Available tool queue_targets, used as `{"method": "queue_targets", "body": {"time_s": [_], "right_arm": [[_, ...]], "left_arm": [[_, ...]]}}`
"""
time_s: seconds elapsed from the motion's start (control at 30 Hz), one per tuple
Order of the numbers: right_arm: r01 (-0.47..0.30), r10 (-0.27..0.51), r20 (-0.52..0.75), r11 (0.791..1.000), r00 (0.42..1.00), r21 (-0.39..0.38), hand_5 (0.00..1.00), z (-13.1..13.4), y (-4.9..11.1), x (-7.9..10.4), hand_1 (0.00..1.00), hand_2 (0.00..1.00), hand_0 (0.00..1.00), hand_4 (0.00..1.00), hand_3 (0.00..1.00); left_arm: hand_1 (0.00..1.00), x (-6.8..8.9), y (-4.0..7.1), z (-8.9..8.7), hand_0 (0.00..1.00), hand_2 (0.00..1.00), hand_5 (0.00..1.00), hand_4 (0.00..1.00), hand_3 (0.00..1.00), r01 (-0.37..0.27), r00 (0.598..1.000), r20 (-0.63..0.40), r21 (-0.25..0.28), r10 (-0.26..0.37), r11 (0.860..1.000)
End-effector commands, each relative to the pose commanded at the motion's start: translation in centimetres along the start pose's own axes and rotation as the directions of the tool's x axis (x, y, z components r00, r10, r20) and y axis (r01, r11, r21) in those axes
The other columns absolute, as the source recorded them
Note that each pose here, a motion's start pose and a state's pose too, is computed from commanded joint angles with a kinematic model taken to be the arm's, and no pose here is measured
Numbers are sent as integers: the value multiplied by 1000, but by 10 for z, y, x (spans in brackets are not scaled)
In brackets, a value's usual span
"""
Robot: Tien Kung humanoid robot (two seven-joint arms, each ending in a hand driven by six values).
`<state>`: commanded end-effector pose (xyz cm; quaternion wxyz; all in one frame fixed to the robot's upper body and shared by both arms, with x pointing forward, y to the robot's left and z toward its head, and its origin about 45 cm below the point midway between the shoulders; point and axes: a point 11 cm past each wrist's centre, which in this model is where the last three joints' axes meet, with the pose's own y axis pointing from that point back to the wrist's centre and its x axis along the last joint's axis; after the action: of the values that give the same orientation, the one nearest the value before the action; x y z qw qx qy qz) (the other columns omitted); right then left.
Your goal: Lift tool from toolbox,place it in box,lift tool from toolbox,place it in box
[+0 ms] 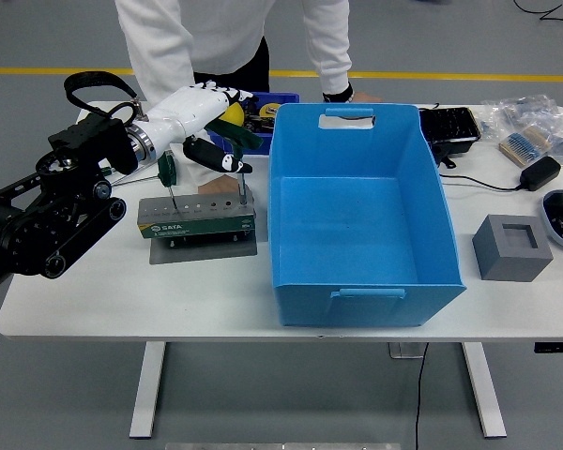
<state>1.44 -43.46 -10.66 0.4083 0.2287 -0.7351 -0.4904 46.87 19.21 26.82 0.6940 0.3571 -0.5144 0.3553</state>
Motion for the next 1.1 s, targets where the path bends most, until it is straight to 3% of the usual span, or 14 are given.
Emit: {"method": "queue_targets", "body": {"time_s": [0.03, 0.2, 0.23, 0.4, 0.43, 0.6, 0.63, 0.8, 0.83, 1.1], "right_arm": [[0, 0, -1, 1000, 1000, 1, 700, 0, 0, 0, 741, 784, 729, 832, 614], [-2, 2, -4, 1000, 1000, 7, 700, -2, 0, 1, 741, 784, 729, 832, 614], [-2, 2, -5, 1000, 1000, 8, 699, -3, 0, 1, 741, 782, 728, 831, 610], [-2, 2, -7, 1000, 1000, 9, 699, -3, 0, 0, 741, 782, 728, 831, 610], [-2, 2, -8, 1000, 1000, 10, 699, -3, 0, 0, 741, 782, 728, 830, 611], [-2, 2, -11, 1000, 1000, 10, 699, -4, 0, 0, 741, 782, 728, 830, 611], [-1, 2, -12, 1000, 1000, 10, 699, -4, 0, 0, 738, 781, 729, 830, 610], [-1, 1, -13, 1000, 1000, 12, 699, -5, 0, -1, 738, 781, 729, 830, 610], [-1, 1, -13, 1000, 1000, 12, 699, -5, 0, -1, 738, 781, 727, 830, 611], [2, -1, -14, 1000, 1000, 18, 699, -8, 1, -2, 738, 781, 727, 830, 609]], "left_arm": [[680, -2, -1, 0, 817, 741, 495, 998, 796, 5, 1000, 2, 0, -5, 1000], [680, -8, -6, 1, 817, 741, 495, 998, 796, 14, 1000, -2, 1, -14, 1000], [551, -9, -6, 1, 639, 628, 494, 998, 712, 12, 1000, -2, 0, -12, 1000], [551, -11, -8, 3, 639, 628, 494, 998, 712, -9, 1000, 21, -11, 9, 1000], [404, -12, -9, 3, 469, 490, 490, 998, 620, -13, 999, 29, -15, 13, 1000], [404, -14, -10, 3, 469, 490, 490, 998, 620, -22, 998, 62, -19, 23, 1000], [349, -14, -10, 3, 420, 400, 491, 998, 522, -23, 997, 68, -17, 24, 1000], [349, -16, -11, -2, 420, 400, 491, 998, 522, -24, 995, 97, -5, 25, 1000], [307, -16, -11, -3, 394, 352, 493, 998, 456, -26, 995, 100, -1, 25, 1000], [290, -15, -12, -13, 387, 324, 494, 998, 427, -33, 992, 122, 37, 28, 999]]}}
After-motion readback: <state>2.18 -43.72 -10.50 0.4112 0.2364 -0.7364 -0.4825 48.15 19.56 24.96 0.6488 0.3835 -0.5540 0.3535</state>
